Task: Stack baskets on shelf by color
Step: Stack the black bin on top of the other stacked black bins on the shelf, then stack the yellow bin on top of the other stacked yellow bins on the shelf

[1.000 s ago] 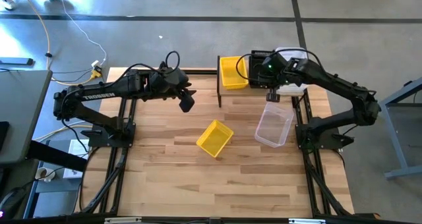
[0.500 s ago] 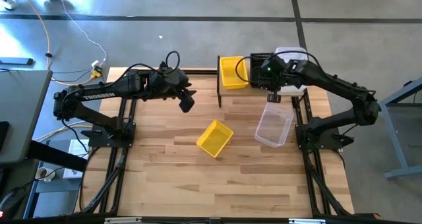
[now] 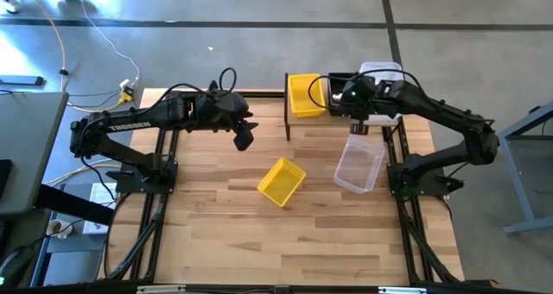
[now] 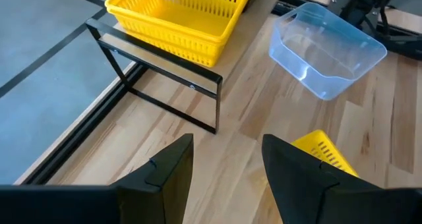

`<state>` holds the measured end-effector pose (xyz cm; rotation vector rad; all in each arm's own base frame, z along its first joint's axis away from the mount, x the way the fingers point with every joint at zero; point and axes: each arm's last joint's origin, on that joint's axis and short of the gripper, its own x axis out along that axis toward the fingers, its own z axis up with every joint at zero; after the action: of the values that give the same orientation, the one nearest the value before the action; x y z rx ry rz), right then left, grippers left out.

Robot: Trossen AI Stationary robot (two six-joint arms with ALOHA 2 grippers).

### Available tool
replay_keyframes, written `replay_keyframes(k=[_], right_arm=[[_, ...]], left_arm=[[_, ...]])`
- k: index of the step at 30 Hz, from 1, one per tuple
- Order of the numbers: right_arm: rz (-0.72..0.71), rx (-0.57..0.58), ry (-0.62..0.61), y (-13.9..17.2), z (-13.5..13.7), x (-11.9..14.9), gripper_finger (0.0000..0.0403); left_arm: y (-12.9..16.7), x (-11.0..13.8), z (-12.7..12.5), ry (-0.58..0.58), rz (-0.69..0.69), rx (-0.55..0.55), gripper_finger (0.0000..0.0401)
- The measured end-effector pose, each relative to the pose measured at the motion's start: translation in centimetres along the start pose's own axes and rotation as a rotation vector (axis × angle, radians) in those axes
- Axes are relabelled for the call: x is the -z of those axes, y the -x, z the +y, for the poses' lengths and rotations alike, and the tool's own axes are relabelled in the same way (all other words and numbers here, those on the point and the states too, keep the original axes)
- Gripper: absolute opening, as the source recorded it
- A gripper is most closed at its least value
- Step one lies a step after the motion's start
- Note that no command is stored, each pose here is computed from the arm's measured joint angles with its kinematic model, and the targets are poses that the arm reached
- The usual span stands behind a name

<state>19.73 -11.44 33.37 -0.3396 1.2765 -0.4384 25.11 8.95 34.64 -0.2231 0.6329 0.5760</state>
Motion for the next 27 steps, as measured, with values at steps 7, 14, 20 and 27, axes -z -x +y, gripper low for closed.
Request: replay_keyframes(k=[7,14,20,27], right_arm=[[0.012,-0.013,-0.009,1.2,-0.5,0.3,0.0083],[0.013,-0.025,-0.090,1.8,-0.2,0.6,0.0083],[-0.085,-0.020,-0.165,4.2,-0.4,-0.1,0.0083],[-0.198,-0.143,-0.396,6.3,0.0,-1.1,0.0083]], left_arm=[[0.0,0.0,0.0,0.000,0.000,0.000,0.0170],[0.0,0.0,0.0,-0.001,0.000,0.000,0.0170],[0.0,0.0,0.0,-0.001,0.001,0.007,0.0170],[0.2,0.2,-1.1,0.011,0.033,0.167,0.0170]])
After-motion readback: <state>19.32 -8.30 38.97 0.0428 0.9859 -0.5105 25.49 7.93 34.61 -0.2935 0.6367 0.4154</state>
